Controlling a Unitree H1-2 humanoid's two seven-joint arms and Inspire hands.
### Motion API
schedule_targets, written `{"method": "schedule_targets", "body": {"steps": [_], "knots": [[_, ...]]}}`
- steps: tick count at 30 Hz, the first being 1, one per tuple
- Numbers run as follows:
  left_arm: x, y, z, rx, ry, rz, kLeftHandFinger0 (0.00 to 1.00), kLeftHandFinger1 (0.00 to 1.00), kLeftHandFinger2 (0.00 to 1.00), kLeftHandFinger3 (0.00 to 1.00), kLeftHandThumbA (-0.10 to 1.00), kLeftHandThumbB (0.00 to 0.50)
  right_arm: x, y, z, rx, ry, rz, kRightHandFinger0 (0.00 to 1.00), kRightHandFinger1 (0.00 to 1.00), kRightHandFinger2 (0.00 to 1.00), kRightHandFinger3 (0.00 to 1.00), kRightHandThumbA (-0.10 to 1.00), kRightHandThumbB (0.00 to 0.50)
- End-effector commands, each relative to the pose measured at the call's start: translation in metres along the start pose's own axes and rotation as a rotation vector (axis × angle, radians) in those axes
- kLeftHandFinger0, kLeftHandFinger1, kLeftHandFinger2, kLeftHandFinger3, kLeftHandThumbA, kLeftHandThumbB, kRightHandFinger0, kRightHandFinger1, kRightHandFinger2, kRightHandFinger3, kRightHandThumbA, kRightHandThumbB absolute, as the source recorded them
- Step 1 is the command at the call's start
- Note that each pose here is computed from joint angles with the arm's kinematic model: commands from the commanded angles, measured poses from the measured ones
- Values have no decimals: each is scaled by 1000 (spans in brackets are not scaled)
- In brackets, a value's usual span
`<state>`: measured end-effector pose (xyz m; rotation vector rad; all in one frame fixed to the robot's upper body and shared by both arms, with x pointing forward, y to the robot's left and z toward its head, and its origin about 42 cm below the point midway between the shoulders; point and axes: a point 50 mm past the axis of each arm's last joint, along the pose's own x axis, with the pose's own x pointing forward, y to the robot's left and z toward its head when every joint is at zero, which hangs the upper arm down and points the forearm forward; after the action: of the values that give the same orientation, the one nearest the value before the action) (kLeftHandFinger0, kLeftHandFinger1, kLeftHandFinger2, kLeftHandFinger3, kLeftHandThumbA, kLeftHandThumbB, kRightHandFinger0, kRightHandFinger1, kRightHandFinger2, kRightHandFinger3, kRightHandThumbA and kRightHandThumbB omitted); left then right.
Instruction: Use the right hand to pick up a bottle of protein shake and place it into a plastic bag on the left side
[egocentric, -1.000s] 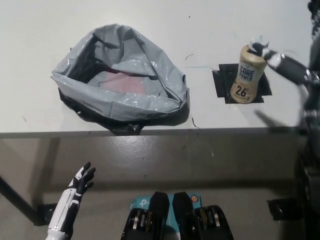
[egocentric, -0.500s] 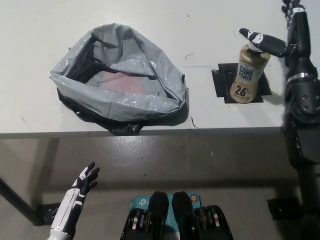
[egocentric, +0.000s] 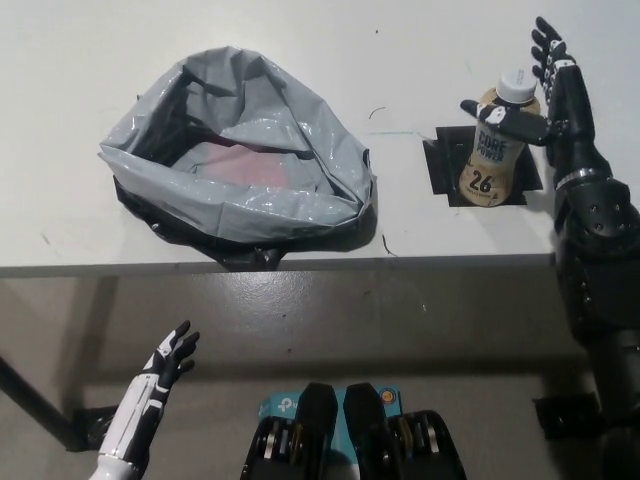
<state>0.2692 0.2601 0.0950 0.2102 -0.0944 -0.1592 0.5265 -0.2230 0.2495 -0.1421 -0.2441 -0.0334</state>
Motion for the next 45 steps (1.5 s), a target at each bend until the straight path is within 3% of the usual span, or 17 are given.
{"method": "schedule_targets", "body": {"steps": [1,6,8,15,17,19,20,21,22,23,24,26,28,37,39,43,45], "knots": [[6,8,16,32,-78,-5,1000,1000,1000,1000,1000,333,-4,6,0,26,-37,36,1000,1000,1000,1000,985,500],[7,9,16,13,-91,-9,1000,1000,1000,1000,1000,288,-15,9,-21,14,-6,46,1000,1000,1000,1000,999,458],[8,9,17,22,-87,-4,1000,1000,1000,1000,1000,308,-16,12,-24,14,6,59,1000,1000,1000,1000,990,499],[10,11,19,43,-97,-1,1000,1000,1000,1000,1000,290,-13,18,-40,17,65,103,1000,1000,1000,1000,929,500],[11,12,19,43,-99,-2,1000,1000,1000,1000,1000,298,-12,19,-43,42,76,99,1000,1000,1000,1000,859,500],[12,12,19,46,-98,-2,1000,1000,1000,1000,1000,304,-12,20,-46,88,92,43,1000,1000,1000,1000,698,500],[12,12,19,52,-101,-1,1000,1000,1000,1000,1000,298,-10,21,-46,96,97,-52,833,787,867,1000,575,439],[12,12,19,54,-102,-2,1000,1000,1000,1000,1000,297,-10,20,-46,95,97,-75,647,630,724,950,569,451],[13,12,20,54,-102,-4,1000,1000,1000,1000,1000,296,-9,20,-46,90,101,-106,328,343,458,602,516,440],[13,12,20,51,-103,-5,1000,1000,1000,1000,1000,295,-8,19,-44,76,99,-157,66,69,165,287,424,358],[13,13,20,50,-102,-6,1000,1000,1000,1000,1000,300,-8,19,-40,66,77,-209,3,28,165,148,307,318],[17,14,21,56,-105,-4,1000,1000,1000,1000,1000,315,-5,18,-33,67,48,-232,0,98,301,204,289,284],[19,15,23,49,-109,-1,1000,1000,1000,1000,1000,319,-4,17,-24,52,-2,-250,17,136,342,239,315,271],[19,14,23,32,-117,-12,1000,1000,1000,1000,1000,294,-6,20,-1,102,-98,-244,0,112,374,236,398,296],[19,15,23,29,-116,-13,1000,1000,1000,1000,1000,300,-5,22,7,109,-126,-235,0,97,369,188,395,296],[20,14,25,20,-105,-20,1000,1000,1000,1000,1000,311,-3,28,25,72,-179,-212,0,120,396,165,388,284],[21,14,24,20,-107,-22,1000,1000,1000,1000,1000,305,-1,37,42,17,-228,-172,23,206,487,242,397,283]]}}
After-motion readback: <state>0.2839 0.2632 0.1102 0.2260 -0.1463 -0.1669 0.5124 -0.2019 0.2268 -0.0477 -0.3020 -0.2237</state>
